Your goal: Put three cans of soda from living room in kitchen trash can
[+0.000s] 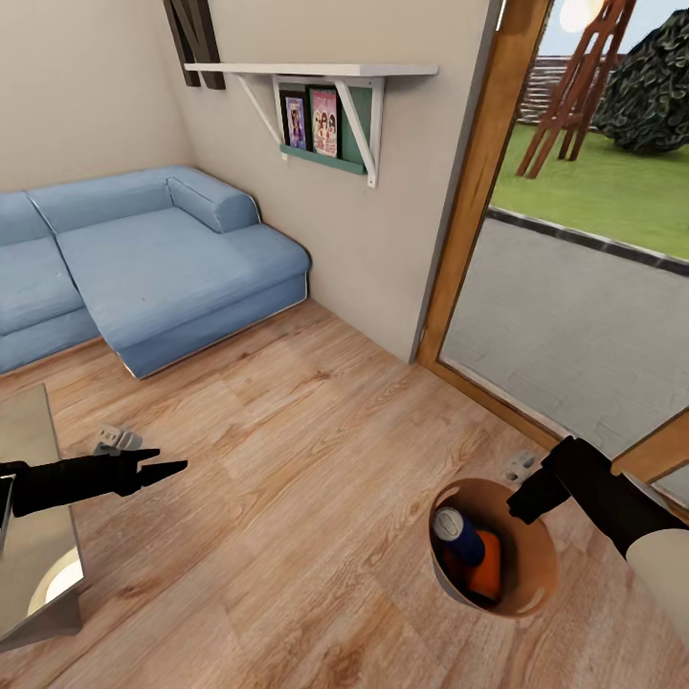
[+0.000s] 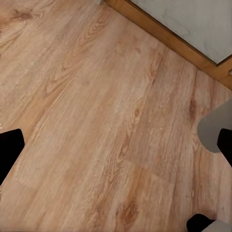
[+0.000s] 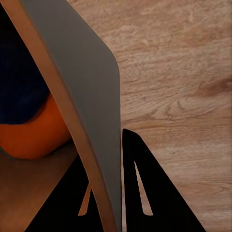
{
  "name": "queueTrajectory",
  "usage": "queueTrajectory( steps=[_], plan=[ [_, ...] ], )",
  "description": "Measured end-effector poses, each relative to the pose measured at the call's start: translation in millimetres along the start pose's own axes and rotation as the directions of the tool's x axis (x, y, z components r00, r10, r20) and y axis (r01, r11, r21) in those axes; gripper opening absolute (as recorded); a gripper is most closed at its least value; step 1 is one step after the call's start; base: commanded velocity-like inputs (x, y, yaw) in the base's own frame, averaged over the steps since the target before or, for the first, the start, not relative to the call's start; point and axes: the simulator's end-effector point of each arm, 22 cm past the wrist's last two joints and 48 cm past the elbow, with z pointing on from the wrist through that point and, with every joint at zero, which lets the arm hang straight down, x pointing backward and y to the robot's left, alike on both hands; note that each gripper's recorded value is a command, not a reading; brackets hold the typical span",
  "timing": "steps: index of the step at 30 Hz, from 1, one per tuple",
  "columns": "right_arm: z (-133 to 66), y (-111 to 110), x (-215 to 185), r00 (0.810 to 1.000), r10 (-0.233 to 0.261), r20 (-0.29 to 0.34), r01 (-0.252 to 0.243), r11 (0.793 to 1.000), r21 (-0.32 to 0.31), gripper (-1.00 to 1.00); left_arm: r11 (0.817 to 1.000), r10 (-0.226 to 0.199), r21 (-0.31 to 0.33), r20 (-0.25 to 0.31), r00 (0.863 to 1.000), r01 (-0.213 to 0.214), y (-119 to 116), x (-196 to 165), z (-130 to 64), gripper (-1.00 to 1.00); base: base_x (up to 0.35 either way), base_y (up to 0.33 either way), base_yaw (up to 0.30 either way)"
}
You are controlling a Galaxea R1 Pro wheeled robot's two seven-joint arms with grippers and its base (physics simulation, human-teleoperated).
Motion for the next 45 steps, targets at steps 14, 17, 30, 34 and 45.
queueTrajectory(
  steps=[14, 17, 30, 34, 45],
  plan=[
    [27.2, 7.3, 4.7, 1.000, 0.002, -0.004, -0.002, 0.999, -0.040, -1.00, 1.000, -0.001, -0.011, 0.002, 1.000, 0.001, 11.1, 18.2, 15.5, 1.00, 0.000, 0.000, 0.000],
    [32.1, 15.4, 4.4, 1.000, 0.015, -0.001, -0.015, 0.997, -0.079, -1.00, 1.000, -0.001, -0.011, 0.002, 1.000, 0.001, 13.0, 22.4, 18.7, 1.00, 0.000, 0.000, 0.000],
    [56.1, 26.2, 7.5, 1.000, 0.007, -0.002, -0.007, 0.992, -0.129, -1.00, 1.000, 0.000, -0.010, 0.002, 1.000, 0.000, 21.4, 40.9, 32.6, 1.00, 0.000, 0.000, 0.000],
    [63.7, 27.1, 8.5, 1.000, 0.005, -0.002, -0.005, 0.991, -0.134, -1.00, 1.000, 0.000, -0.010, 0.002, 1.000, 0.000, 24.1, 46.8, 36.9, 1.00, 0.000, 0.000, 0.000],
    [79.2, 25.9, 11.5, 1.000, 0.003, -0.004, -0.004, 0.991, -0.131, -1.00, 1.000, 0.000, -0.013, 0.002, 1.000, 0.000, 30.1, 58.9, 45.5, 1.00, 0.000, 0.000, 0.000]
  ],
)
